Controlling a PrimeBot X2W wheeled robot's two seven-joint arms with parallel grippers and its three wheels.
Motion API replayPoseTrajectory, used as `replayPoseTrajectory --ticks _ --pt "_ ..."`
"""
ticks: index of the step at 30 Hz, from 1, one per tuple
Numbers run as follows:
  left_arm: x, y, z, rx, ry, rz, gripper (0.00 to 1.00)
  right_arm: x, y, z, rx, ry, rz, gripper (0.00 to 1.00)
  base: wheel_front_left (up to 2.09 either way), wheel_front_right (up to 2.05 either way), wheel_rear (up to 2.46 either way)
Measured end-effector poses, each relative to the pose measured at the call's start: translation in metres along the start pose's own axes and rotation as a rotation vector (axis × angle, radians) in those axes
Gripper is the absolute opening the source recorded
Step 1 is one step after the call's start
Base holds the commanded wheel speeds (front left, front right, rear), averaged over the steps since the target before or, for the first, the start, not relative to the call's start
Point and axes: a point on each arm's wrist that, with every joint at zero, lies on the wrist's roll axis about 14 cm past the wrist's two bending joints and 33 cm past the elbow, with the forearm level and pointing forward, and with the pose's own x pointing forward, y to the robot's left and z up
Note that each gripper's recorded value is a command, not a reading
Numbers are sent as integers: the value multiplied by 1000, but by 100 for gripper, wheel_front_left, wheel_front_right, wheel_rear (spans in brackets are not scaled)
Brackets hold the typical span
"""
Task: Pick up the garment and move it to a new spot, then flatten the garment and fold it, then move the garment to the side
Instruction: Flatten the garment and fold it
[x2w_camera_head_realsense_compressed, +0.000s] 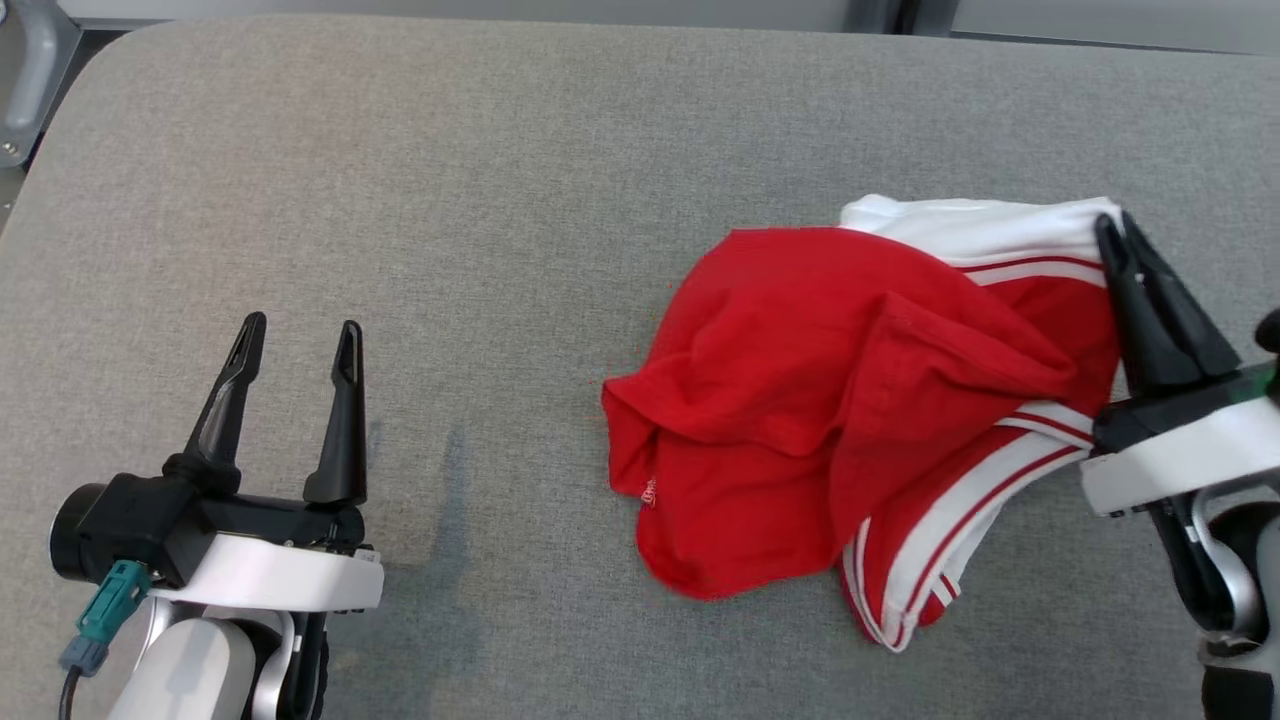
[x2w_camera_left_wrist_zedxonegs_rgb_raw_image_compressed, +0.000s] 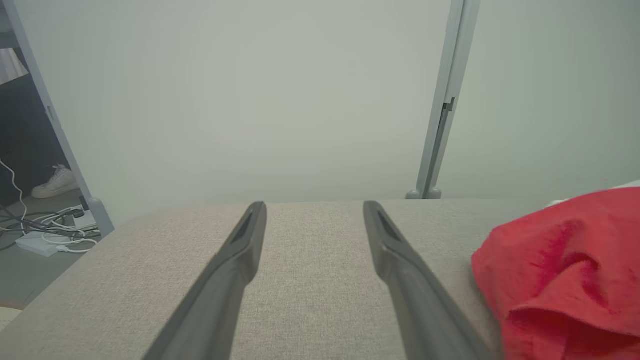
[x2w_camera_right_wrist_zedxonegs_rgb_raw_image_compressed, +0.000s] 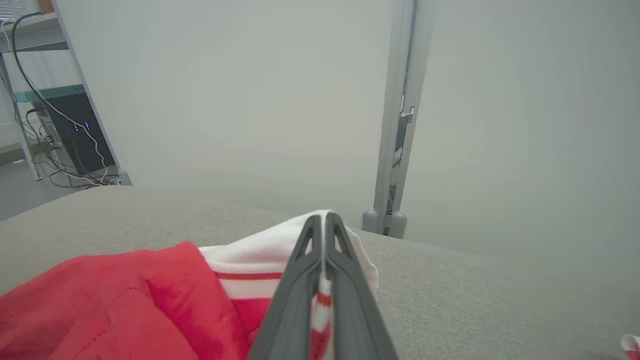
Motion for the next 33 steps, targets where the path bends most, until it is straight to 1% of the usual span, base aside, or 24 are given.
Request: replayPoseTrajectory --ticks 2,3,4,7,12,15,19,21,22,28,30,31,33 --pt "2 -2 0 -2 -3 -7 100 -8 -12 11 -10 -33 -48 0 0 0 0" --pt "3 -5 0 -4 -2 -14 100 -18 -24 14 -11 -35 -101 0 0 0 0" --pt "4 -6 -1 -3 -2 -18 100 -24 -30 9 -3 -17 -128 0 0 0 0" --pt "5 -9 -2 -2 0 -30 100 -41 -39 -18 40 71 -185 0 0 0 0" --pt "7 -12 -4 -4 3 -40 100 -73 -51 -86 137 260 -272 0 0 0 0" --pt "7 -13 -4 -5 4 -46 100 -81 -48 -107 179 301 -286 0 0 0 0" --pt "8 -16 -2 -3 -1 -55 100 -83 -46 -120 208 323 -293 0 0 0 0" --pt "7 -17 0 -3 -7 -59 100 -83 -46 -120 207 313 -294 40 0 0 0" --pt "7 -18 1 -2 -9 -61 100 -82 -47 -117 204 298 -296 100 0 0 0" --pt "5 -22 8 0 -28 -74 100 -74 -54 -81 136 162 -301 100 0 0 0" --pt "3 -23 9 1 -25 -76 100 -71 -54 -63 106 108 -296 100 0 0 0" --pt "0 -24 10 0 -23 -80 100 -68 -51 -45 79 60 -283 100 0 0 0" --pt "-1 -27 14 3 -31 -90 100 -66 -46 -29 58 24 -268 100 0 0 0"
